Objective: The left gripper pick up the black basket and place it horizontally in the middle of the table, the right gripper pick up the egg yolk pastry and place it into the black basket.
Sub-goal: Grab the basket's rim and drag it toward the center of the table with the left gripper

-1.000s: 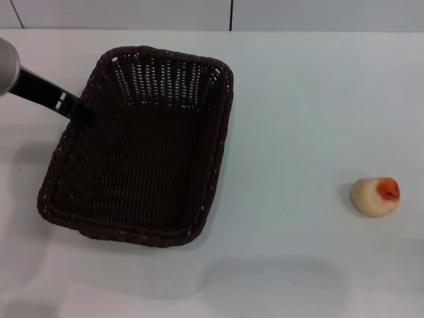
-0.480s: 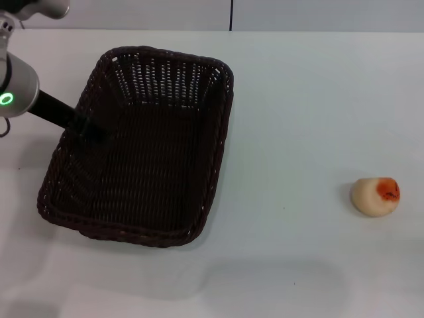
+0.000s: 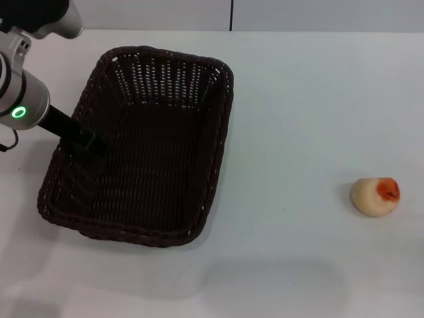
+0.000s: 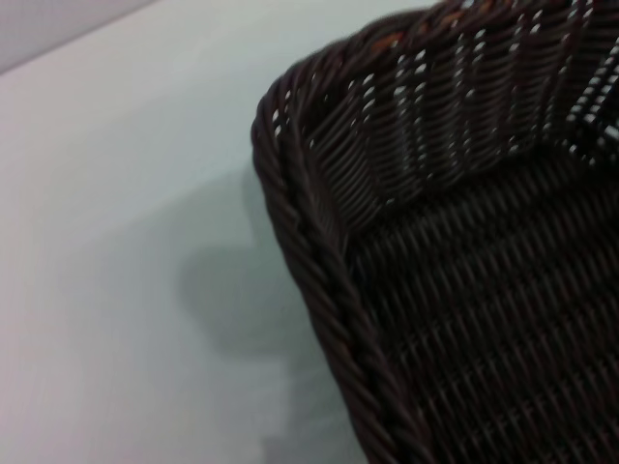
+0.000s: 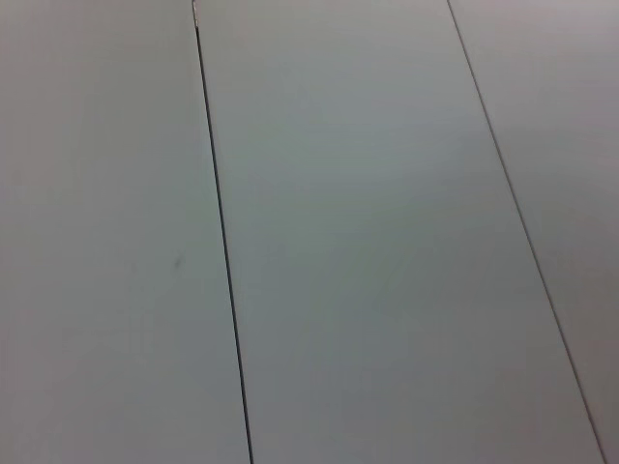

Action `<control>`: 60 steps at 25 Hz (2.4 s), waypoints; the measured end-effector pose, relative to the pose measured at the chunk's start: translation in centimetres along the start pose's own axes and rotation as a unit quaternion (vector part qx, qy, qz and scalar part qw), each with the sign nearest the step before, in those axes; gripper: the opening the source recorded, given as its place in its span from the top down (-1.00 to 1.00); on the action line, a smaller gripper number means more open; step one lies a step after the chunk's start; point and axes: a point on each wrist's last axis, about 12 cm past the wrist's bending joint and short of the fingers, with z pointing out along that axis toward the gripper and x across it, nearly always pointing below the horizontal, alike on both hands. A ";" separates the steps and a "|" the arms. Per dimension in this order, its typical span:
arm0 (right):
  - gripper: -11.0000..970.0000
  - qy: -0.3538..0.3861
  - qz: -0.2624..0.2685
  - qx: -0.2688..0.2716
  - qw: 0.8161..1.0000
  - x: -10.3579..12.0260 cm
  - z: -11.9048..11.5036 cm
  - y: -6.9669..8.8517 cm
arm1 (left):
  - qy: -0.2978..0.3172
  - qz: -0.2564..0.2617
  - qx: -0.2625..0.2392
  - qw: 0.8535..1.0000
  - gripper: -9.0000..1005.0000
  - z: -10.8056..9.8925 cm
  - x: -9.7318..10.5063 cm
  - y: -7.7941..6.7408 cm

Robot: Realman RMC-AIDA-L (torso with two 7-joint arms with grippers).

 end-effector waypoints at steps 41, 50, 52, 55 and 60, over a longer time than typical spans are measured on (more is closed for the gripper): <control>-0.57 -0.014 0.001 -0.001 1.000 -0.4 -0.1 -0.1 | -0.121 0.270 0.043 0.954 0.49 -3.6 -6.7 -2.4; -0.57 -0.019 0.001 -0.001 1.000 -0.5 -0.2 -0.1 | -0.157 0.321 0.097 0.929 0.61 -4.9 -8.5 -3.7; -0.57 -0.019 0.001 -0.001 1.000 -0.5 -0.2 0.0 | -0.158 0.333 0.104 0.924 0.61 -5.2 -8.8 -4.1; -0.57 -0.019 0.002 -0.001 1.000 -0.5 -0.2 0.0 | -0.155 0.344 0.109 0.920 0.61 -5.4 -8.9 -4.3; -0.57 -0.020 0.003 -0.006 1.000 -0.6 -0.3 0.1 | -0.147 0.368 0.119 0.910 0.60 -5.3 -9.0 -4.6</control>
